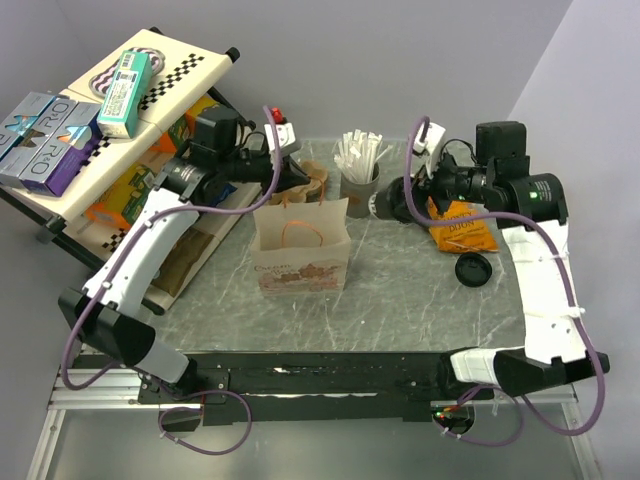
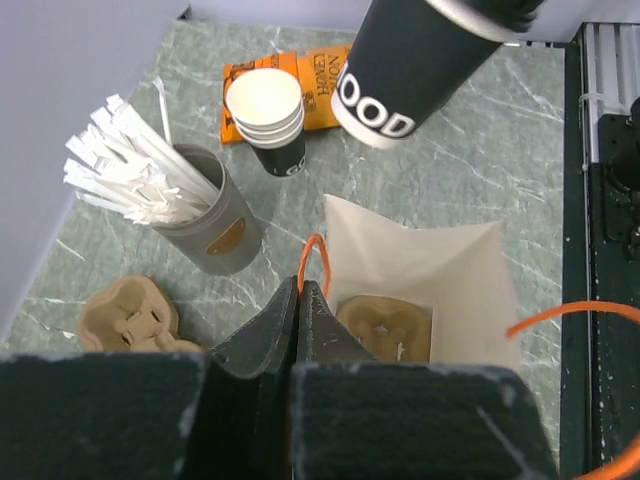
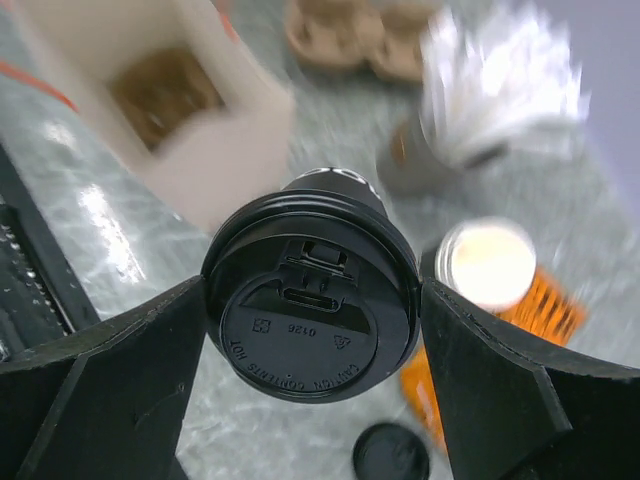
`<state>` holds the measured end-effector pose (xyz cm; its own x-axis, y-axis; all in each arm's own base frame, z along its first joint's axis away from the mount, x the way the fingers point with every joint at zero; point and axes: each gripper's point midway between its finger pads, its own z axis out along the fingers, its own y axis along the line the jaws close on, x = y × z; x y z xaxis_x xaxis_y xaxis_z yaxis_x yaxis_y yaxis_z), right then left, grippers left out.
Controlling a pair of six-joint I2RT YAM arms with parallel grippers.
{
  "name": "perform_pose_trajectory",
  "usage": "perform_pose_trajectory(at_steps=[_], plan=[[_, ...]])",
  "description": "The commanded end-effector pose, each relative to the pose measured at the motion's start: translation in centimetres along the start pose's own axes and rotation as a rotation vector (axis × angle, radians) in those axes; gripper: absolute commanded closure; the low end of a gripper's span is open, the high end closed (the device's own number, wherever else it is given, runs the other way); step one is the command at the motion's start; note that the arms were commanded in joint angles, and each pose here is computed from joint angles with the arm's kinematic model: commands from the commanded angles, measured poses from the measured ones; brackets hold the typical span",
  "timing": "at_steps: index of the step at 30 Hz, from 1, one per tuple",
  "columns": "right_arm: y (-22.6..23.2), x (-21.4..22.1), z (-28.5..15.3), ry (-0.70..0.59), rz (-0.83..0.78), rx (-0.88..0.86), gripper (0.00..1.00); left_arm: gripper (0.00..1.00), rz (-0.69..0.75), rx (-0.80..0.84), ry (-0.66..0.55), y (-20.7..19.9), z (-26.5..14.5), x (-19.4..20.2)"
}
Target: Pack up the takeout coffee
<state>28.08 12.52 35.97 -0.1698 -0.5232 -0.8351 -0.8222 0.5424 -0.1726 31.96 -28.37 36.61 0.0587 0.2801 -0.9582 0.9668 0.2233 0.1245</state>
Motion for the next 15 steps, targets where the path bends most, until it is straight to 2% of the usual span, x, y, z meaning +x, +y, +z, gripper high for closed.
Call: perform_pose_trajectory(at_steps=[1, 3, 4, 5, 6, 11, 15], plan=[[4.3, -5.6, -2.5, -0.141, -0.153, -0.109, 0.52, 0.99, 0.059, -0.027, -0.047, -1.7, -2.1, -2.7], [5.6, -7.6, -3.5, -0.193, -0.225, -0.147, 0.67, 0.99, 0.06, -0.035, -0.039, -2.0, -2.3, -2.3], [6.3, -8.1, -3.5, -0.202, -0.239, -0.173, 0.88, 0.99, 0.072, -0.049, -0.044, -2.2, -2.8, -2.6], [7.2, -8.8, -3.5, -0.221, -0.262, -0.2, 0.96, 0.99, 0.065, -0.051, -0.041, -2.4, -2.9, -2.3], [7.7, -9.4, -3.7, -0.239, -0.281, -0.21, 1.0, 0.99, 0.069, -0.058, -0.052, -2.6, -3.1, -2.6], [11.4, -11.8, -5.1, -0.331, -0.387, -0.301, 1.0, 0.99, 0.024, -0.08, -0.091, -4.4, -4.3, -3.7], [14.3, -11.6, -5.1, -0.329, -0.472, -0.378, 1.0, 0.99, 0.012, -0.052, -0.107, -6.6, -4.8, -3.9]])
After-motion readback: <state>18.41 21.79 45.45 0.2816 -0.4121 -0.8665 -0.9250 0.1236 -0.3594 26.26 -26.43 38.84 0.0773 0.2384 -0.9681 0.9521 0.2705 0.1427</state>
